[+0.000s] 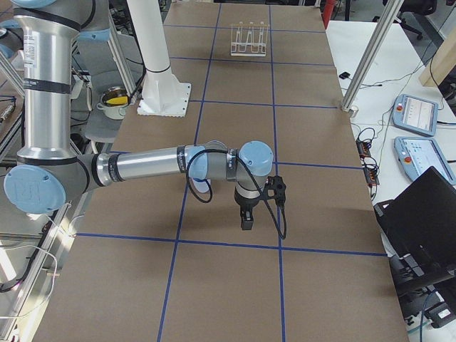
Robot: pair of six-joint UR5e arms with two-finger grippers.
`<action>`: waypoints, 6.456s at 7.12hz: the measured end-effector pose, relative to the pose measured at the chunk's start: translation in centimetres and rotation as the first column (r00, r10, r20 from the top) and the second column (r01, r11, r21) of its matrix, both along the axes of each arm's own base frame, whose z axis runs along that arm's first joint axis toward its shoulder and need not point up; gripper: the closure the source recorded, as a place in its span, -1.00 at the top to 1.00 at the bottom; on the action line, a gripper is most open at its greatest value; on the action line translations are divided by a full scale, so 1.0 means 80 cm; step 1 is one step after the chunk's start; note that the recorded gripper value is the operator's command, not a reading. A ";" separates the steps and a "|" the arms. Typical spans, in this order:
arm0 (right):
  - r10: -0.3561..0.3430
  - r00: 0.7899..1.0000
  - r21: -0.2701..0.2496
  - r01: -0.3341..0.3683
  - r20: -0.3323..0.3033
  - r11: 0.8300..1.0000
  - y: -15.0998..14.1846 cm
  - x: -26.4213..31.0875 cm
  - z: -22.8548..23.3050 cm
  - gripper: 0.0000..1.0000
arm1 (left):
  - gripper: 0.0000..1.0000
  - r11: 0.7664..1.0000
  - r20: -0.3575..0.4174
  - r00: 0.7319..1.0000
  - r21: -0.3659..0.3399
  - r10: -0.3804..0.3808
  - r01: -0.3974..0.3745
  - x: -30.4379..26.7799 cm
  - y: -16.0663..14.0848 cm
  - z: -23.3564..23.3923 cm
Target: Hang cup on cup holder
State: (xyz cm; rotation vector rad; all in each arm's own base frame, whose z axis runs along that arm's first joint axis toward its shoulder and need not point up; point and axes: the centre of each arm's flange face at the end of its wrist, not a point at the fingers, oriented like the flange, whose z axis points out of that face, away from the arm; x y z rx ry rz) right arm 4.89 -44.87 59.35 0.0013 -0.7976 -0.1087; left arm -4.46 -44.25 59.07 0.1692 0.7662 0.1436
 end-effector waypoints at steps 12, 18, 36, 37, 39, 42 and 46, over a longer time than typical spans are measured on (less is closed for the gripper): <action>-0.014 0.995 0.074 0.007 0.097 0.997 0.104 -0.158 -0.019 1.00 | 0.96 1.000 -0.046 0.999 0.008 0.005 -0.004 0.005 0.002 -0.013; -0.174 0.980 0.043 0.171 0.100 0.984 0.154 -0.235 -0.030 0.98 | 0.96 1.000 -0.050 0.999 0.004 0.005 -0.005 0.006 0.002 -0.012; 0.217 0.843 -0.014 -0.241 0.493 0.970 -0.007 -0.300 -0.260 -1.00 | 0.96 0.998 -0.347 0.936 -0.040 -0.061 0.051 0.183 -0.087 -0.213; 0.266 0.811 -0.081 -0.263 0.521 0.961 -0.024 -0.325 -0.296 -1.00 | 0.96 0.992 -0.407 0.907 -0.101 -0.109 0.073 0.222 -0.091 -0.255; 0.300 0.767 -0.172 -0.246 0.567 0.954 -0.029 -0.382 -0.361 -1.00 | 0.96 0.972 -0.482 0.858 -0.222 -0.177 0.076 0.287 -0.100 -0.343; 0.290 0.715 -0.276 -0.141 0.636 0.951 -0.003 -0.455 -0.451 -1.00 | 0.96 0.957 -0.586 0.786 -0.290 -0.198 0.025 0.377 -0.084 -0.444; 0.330 0.580 -0.368 -0.056 0.745 0.928 0.017 -0.467 -0.471 -1.00 | 0.96 0.908 -0.786 0.488 -0.417 -0.380 0.036 0.428 -0.053 -0.464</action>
